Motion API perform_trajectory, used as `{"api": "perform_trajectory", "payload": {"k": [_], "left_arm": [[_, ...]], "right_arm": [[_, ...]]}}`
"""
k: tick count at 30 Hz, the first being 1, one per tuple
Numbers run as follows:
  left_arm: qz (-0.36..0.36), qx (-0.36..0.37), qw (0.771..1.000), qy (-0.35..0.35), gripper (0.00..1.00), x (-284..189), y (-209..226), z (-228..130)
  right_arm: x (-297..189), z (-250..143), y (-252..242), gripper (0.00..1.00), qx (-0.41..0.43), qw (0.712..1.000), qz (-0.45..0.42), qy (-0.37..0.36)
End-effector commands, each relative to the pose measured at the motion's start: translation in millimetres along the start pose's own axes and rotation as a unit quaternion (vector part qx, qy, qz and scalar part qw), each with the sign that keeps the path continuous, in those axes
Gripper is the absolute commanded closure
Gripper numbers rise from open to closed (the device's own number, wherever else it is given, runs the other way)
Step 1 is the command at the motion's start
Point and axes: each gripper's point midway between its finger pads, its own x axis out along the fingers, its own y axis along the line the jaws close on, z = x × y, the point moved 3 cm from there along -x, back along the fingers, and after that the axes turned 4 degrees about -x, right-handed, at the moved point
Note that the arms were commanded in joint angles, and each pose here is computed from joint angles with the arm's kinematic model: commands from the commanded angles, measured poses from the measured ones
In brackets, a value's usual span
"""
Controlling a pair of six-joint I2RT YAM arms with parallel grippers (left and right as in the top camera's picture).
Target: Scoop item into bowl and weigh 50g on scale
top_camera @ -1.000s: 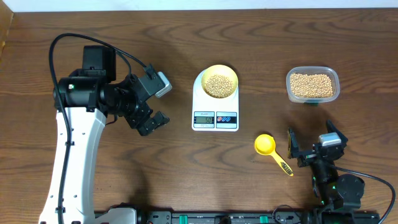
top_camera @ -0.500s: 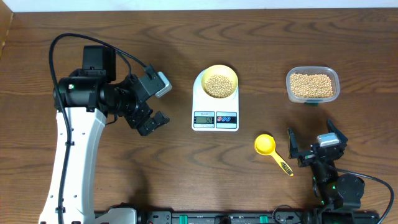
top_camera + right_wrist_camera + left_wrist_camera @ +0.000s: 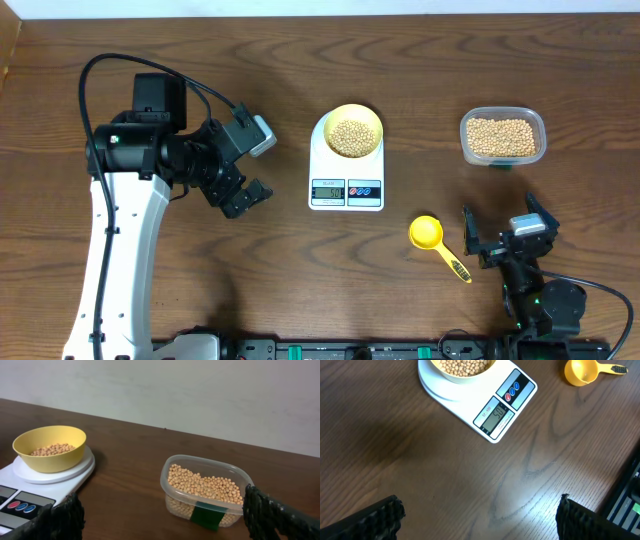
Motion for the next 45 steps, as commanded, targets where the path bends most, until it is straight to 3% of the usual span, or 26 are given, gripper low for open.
{"api": "perform_trajectory", "payload": {"k": [1, 45], "left_arm": [[-0.005, -0.007, 1.000, 0.003, 0.01, 1.7, -1.8, -1.3], [-0.005, -0.007, 1.000, 0.003, 0.01, 1.7, -1.8, -1.4]], "right_arm": [[-0.3, -2.2, -2.8, 0.01, 0.026, 1.000, -0.011, 0.005], [-0.1, -1.3, -1.1, 0.01, -0.009, 1.000, -0.008, 0.003]]}}
